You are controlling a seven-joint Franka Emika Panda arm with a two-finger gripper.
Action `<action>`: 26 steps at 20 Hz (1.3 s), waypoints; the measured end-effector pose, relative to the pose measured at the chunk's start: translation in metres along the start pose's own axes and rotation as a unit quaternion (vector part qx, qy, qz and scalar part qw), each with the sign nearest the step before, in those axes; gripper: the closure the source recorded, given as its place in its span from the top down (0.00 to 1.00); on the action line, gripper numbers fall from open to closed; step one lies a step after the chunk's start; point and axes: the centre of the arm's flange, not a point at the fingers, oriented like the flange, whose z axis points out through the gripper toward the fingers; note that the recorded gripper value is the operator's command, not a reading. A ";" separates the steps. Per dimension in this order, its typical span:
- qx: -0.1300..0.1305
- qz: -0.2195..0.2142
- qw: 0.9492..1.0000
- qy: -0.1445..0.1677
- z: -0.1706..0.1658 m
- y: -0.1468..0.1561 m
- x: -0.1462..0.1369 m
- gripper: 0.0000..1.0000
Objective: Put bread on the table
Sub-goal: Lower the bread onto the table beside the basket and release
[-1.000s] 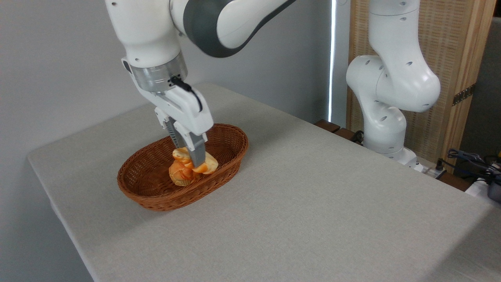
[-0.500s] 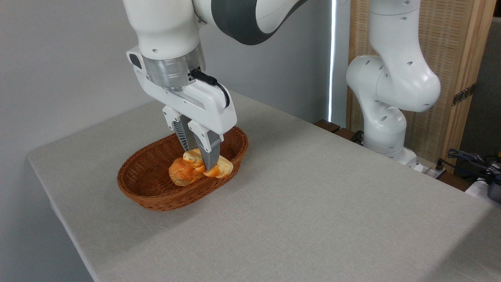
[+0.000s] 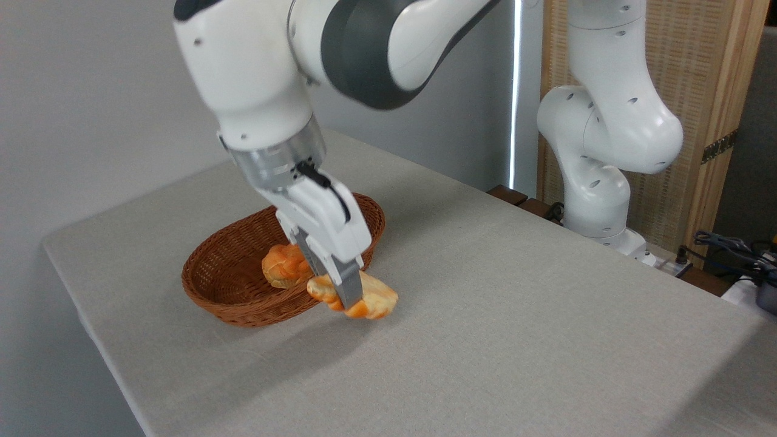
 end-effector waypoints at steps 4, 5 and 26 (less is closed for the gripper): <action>0.010 0.003 1.000 -0.001 0.018 -0.010 0.014 1.00; 0.017 0.003 1.000 0.005 0.019 -0.013 0.016 1.00; 0.062 0.017 0.997 0.046 -0.003 -0.009 0.039 1.00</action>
